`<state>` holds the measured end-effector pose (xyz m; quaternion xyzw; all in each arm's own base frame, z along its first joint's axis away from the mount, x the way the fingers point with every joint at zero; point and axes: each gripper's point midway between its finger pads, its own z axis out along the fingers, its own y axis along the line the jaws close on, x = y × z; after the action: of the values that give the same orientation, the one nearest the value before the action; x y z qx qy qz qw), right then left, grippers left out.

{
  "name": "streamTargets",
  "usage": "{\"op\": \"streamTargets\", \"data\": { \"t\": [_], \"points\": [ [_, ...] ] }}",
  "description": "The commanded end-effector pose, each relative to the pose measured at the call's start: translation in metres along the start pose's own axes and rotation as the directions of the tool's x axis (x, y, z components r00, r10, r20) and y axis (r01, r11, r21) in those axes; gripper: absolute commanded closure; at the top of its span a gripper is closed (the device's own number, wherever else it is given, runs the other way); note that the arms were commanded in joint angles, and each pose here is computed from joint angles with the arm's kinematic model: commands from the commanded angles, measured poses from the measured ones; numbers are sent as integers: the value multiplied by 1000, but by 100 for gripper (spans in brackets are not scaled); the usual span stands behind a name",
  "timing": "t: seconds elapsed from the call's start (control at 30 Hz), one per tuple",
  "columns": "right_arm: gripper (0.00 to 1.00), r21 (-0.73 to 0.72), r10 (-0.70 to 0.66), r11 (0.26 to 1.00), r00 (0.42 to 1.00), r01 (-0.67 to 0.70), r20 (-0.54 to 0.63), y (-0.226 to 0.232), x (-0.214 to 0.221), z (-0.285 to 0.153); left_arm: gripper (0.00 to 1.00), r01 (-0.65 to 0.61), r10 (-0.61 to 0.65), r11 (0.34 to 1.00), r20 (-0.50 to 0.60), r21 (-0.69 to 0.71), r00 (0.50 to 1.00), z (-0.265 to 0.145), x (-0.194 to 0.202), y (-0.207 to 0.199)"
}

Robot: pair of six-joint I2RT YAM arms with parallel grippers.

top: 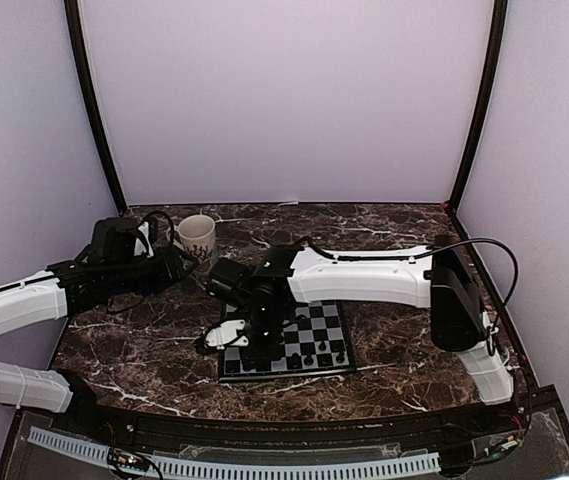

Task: Set up the chess pieces on the board
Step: Place the knight at g8, then pick up the pawn from the chessboard.

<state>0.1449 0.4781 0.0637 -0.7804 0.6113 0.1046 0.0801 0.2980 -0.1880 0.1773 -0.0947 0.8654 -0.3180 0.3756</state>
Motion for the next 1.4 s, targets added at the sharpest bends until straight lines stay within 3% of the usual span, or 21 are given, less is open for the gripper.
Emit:
{"op": "streamTargets", "data": {
  "t": [0.0,0.33,1.37],
  "points": [
    [77,25,60,998,990,-64,128,-15,1,-59,42,-39,39,999,-4,-12,999,0,-2,1],
    [79,13,310,948,935,-317,171,-72,49,-68,43,-57,57,998,-58,1,997,7,10,2],
    [79,59,402,908,904,-414,143,-126,55,-14,44,-62,64,998,-105,28,992,18,20,1]
  ]
}}
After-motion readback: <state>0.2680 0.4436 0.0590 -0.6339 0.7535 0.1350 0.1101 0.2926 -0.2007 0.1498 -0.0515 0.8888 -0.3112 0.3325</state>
